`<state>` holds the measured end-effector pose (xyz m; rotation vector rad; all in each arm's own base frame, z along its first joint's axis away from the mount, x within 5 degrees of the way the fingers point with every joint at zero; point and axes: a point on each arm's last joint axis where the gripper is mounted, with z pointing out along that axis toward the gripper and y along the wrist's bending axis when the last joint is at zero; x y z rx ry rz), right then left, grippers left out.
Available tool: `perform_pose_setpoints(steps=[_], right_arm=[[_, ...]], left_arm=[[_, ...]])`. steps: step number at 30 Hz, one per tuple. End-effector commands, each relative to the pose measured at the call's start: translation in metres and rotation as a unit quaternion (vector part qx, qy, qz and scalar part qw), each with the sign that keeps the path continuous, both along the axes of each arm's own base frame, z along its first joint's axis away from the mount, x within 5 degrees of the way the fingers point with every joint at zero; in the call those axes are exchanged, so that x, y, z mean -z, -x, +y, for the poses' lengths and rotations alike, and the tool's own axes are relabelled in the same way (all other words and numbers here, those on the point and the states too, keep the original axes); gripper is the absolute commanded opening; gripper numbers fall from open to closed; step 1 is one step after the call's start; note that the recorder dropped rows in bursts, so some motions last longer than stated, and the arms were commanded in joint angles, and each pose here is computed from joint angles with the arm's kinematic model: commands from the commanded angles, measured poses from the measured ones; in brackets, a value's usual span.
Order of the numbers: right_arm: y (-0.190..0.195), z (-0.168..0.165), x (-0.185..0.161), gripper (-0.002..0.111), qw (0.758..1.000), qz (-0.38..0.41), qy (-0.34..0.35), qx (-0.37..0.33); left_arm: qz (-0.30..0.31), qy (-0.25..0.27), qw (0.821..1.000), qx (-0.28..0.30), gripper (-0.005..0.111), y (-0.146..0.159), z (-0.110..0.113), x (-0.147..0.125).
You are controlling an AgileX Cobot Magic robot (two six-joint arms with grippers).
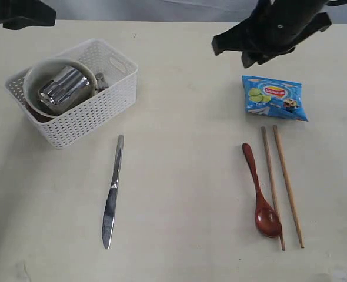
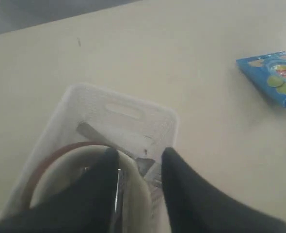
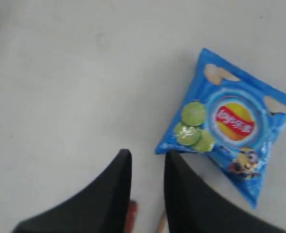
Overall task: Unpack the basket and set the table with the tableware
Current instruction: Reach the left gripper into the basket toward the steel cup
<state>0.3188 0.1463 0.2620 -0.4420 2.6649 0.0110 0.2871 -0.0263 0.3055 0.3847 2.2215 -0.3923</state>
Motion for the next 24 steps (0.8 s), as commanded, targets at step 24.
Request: perform_pose_setpoints(steps=[24], right_arm=[[-0.014,-0.050,0.021,0.024,0.998,-0.049,0.032,-0.013]], left_arm=[[0.203,-0.251,0.945,0.043,0.078,-0.055,-0.043,0.049]])
